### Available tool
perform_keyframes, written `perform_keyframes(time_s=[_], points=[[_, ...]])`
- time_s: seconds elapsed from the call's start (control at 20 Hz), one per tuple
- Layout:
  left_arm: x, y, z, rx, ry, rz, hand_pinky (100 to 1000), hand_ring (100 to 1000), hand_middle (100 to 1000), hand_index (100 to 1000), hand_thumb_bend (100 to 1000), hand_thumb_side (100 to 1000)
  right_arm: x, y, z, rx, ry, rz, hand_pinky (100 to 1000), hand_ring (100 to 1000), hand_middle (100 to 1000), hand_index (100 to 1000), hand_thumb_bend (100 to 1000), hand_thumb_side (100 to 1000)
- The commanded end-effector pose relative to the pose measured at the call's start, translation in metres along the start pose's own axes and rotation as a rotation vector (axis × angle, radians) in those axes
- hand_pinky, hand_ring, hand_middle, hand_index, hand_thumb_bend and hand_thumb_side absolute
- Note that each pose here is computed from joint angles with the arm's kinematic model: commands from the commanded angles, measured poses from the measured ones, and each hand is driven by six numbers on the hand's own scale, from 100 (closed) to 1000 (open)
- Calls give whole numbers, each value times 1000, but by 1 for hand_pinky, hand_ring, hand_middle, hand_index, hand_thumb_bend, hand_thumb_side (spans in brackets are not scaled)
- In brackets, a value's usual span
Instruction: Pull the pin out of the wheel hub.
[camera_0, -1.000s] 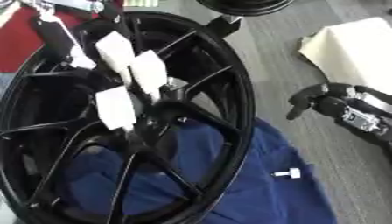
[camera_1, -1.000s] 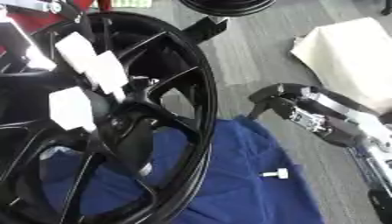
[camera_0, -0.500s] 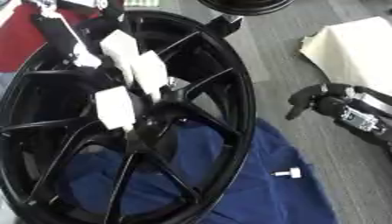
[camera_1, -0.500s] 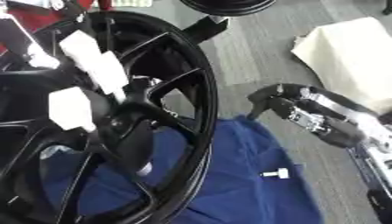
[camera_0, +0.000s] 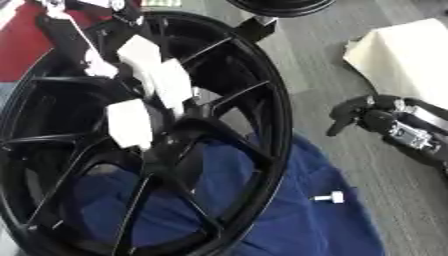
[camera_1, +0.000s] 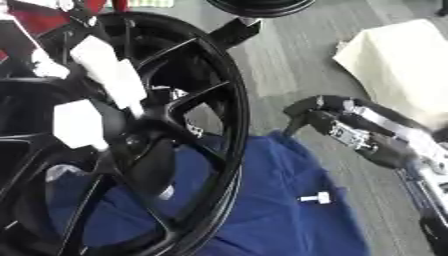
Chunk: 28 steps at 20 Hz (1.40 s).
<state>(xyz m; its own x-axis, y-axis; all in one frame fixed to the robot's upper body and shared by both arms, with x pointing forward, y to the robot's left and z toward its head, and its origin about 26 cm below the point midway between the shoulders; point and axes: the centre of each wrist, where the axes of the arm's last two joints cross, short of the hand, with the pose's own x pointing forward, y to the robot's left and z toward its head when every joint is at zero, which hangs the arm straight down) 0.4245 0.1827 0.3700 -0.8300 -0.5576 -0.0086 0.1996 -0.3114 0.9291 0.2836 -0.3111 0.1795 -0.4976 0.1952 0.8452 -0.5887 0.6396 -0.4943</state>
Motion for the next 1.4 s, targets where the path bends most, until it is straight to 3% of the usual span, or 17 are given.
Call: perform_keyframes(time_s=[0.05, 0.55, 0.75, 0.8, 0.85, 1.1, 1.4], points=[[4, 23, 23, 65, 12, -19, 697, 523, 295, 307, 118, 275, 8, -3, 0, 0, -14, 18, 1000, 725, 621, 810, 100, 709], [-5, 49, 79, 236, 88, 47, 688, 497, 226, 266, 100, 276, 6, -3, 5, -6, -9, 16, 1000, 727, 623, 811, 100, 703], [-25, 52, 128, 348, 167, 129, 688, 491, 215, 263, 100, 261, 4, -3, 10, -20, 1, 11, 1000, 727, 623, 811, 100, 694], [-32, 50, 143, 372, 201, 153, 687, 488, 212, 262, 100, 217, 4, -3, 12, -26, 4, 10, 1000, 727, 623, 811, 100, 686], [-40, 46, 158, 396, 238, 179, 687, 488, 212, 262, 100, 258, 3, -4, 14, -33, 6, 9, 1000, 727, 623, 811, 100, 685], [-76, 2, 227, 494, 451, 311, 678, 480, 206, 264, 100, 251, 3, -6, 22, -65, 0, -2, 1000, 727, 623, 811, 100, 659], [-91, -50, 282, 566, 615, 396, 672, 476, 205, 280, 100, 245, 0, -7, 33, -117, -10, -8, 1000, 726, 623, 811, 100, 639]])
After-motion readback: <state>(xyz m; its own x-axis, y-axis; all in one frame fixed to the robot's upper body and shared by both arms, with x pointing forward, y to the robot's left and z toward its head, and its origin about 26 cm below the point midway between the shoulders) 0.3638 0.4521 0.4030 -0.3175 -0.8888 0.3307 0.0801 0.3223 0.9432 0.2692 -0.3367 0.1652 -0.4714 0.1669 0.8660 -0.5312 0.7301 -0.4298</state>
